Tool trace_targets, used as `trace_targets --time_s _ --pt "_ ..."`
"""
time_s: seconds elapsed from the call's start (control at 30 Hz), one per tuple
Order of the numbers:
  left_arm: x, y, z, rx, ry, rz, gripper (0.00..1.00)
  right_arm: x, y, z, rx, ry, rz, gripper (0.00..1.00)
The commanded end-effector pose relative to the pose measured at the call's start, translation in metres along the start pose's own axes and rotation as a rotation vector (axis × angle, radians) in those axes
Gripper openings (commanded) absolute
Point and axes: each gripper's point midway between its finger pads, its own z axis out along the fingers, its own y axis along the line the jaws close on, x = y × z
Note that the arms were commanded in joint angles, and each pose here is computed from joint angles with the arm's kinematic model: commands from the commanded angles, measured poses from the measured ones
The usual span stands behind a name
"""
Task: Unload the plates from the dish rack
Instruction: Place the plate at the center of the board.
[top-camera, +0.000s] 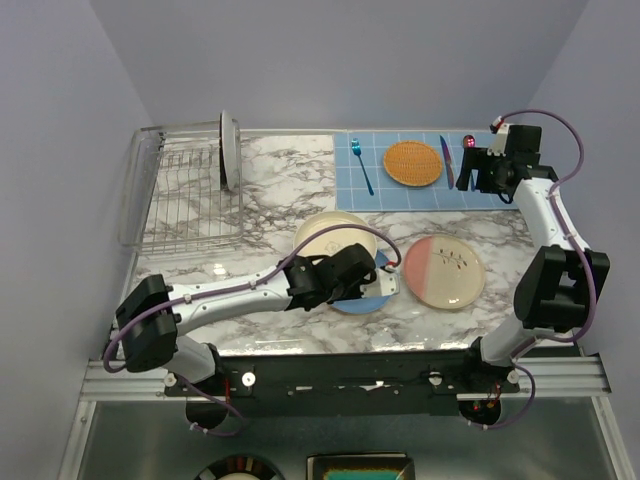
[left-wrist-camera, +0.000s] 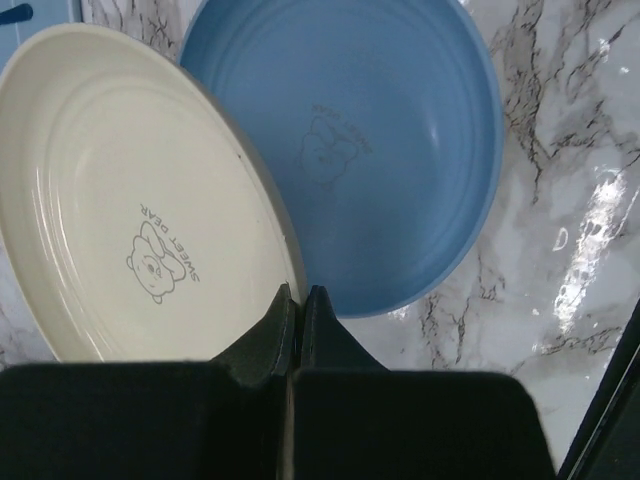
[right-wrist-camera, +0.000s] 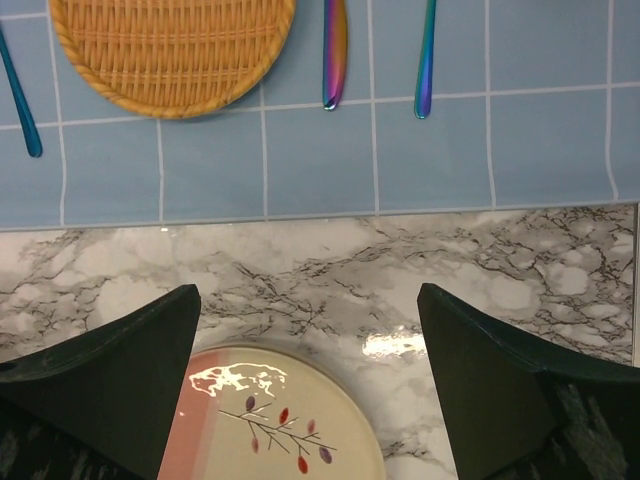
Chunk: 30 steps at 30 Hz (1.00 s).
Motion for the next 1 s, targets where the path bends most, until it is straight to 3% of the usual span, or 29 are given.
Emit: trace_targets --time_s 0.0,0.43,0.97 --pt "-0.011 -0.021 0.018 0.005 -0.032 -0.005 0.00 -0.003 0.005 0.002 -0.029 0.001 0.007 0.98" --pt "-0.008 -0.059 0.050 0.092 -0.015 0.026 0.00 -0.002 0.007 0.002 -0.044 0.002 0.000 0.98" --pt "-0.032 -0.084 0.041 0.150 -0.059 0.059 0.00 0.003 0.008 0.007 -0.056 0.018 -0.005 0.98"
